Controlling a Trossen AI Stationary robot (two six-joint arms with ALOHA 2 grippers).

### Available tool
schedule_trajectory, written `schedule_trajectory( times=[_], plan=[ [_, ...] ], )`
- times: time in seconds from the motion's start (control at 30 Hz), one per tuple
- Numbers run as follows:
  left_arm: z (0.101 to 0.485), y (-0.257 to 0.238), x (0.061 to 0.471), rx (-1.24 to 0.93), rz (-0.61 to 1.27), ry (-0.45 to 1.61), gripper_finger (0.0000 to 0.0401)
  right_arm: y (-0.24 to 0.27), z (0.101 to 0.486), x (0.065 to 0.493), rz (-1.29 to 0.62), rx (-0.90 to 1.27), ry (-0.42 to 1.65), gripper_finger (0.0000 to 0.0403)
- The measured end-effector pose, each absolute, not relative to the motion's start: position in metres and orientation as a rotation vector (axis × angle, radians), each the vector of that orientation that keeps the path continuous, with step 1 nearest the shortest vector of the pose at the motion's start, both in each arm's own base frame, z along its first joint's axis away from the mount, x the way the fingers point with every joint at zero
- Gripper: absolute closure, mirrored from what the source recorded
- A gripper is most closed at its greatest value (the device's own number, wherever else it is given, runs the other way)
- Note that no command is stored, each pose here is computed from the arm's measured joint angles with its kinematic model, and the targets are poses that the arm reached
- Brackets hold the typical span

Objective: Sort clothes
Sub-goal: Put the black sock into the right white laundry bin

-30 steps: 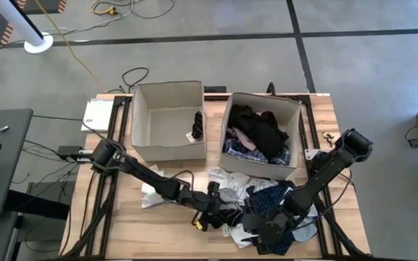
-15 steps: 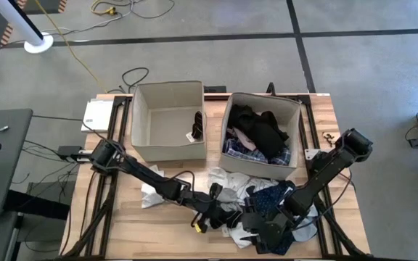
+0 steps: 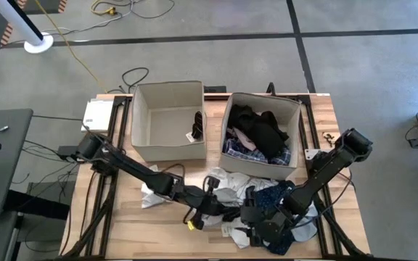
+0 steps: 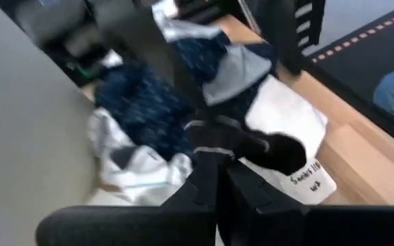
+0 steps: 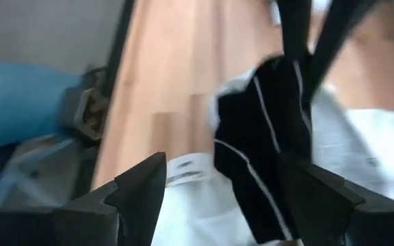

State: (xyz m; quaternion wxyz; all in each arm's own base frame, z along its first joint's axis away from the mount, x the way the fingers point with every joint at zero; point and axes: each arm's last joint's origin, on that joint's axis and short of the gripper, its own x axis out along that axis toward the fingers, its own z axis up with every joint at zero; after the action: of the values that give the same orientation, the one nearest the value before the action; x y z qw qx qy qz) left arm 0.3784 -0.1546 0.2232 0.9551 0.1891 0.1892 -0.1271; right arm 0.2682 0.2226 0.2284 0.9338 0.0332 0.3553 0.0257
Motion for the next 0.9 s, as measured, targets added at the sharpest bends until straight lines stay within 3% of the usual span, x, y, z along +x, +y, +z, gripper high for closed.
schedule_trajectory(
  times=[0.2,0.4,0.9],
  plan=[
    [0.261,-0.146,0.361,0.411,-0.247,0.347,0.0400,0.213,0.239,0.265,-0.125,-0.018,0.619,0.0111],
    [0.274,-0.142,0.351,0.422,-0.239,0.356,0.0400,0.203,0.255,0.266,-0.237,-0.127,0.503,0.0111],
    [0.278,-0.141,0.350,0.487,-0.217,0.343,0.0401,0.189,0.264,0.287,-0.123,-0.138,0.477,0.0111]
  ],
)
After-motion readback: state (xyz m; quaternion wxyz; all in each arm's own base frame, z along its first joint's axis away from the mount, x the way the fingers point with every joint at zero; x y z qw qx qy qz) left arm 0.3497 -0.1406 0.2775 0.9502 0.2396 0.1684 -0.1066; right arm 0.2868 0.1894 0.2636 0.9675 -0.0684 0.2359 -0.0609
